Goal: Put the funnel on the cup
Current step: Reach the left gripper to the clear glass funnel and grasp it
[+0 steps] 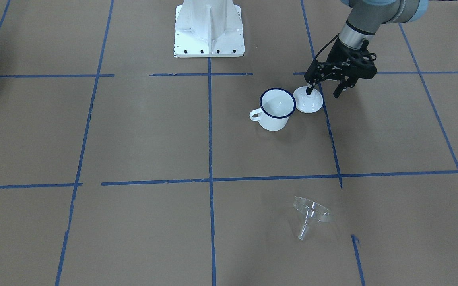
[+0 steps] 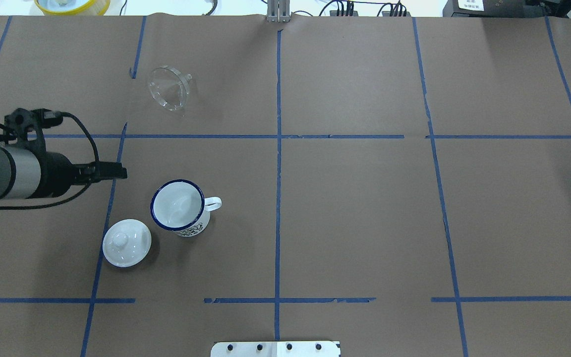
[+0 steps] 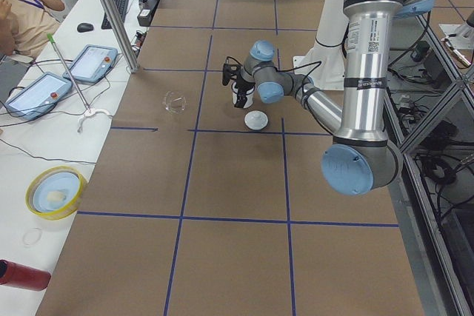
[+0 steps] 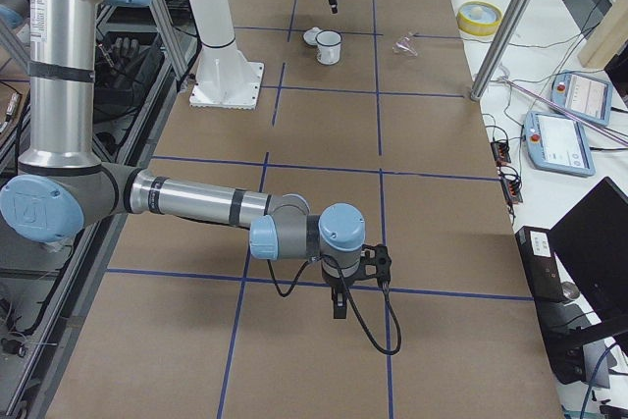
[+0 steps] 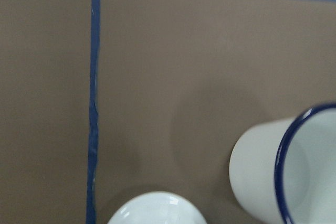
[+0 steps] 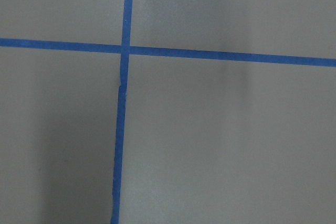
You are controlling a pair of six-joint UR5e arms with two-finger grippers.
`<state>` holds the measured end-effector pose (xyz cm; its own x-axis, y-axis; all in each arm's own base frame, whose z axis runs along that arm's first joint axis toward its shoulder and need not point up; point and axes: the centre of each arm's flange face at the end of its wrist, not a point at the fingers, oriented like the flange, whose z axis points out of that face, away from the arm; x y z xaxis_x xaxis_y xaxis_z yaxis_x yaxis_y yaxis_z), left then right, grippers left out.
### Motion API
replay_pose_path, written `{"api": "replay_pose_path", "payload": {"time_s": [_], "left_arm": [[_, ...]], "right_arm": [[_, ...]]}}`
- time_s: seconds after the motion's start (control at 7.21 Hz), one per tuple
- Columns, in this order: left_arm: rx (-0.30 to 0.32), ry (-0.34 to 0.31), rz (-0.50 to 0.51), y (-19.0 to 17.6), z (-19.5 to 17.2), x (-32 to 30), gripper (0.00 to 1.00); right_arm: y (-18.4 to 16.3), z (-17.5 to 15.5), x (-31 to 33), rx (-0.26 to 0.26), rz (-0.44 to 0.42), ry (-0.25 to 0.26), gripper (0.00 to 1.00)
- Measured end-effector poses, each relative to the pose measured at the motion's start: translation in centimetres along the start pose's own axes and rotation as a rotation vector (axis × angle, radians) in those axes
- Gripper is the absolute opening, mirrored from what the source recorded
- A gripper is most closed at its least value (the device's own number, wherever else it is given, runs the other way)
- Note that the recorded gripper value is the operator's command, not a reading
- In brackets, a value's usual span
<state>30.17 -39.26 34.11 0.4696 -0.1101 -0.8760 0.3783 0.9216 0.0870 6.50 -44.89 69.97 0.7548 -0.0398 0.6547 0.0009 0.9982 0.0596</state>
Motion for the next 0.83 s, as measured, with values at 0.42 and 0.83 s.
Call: {"api": "replay_pose_path", "payload": {"time_s": [0.42,0.83], "left_arm": [[0.186,0.172,-0.482,-7.0,5.0,4.5,1.0],[0.312,0.26,-0.76,-12.0,15.3,7.5,1.0]], "right_arm": [[0.0,0.0,0.0,0.0,0.0,0.0,1.0],[0.0,0.0,0.0,0.0,0.0,0.0,1.0]]}}
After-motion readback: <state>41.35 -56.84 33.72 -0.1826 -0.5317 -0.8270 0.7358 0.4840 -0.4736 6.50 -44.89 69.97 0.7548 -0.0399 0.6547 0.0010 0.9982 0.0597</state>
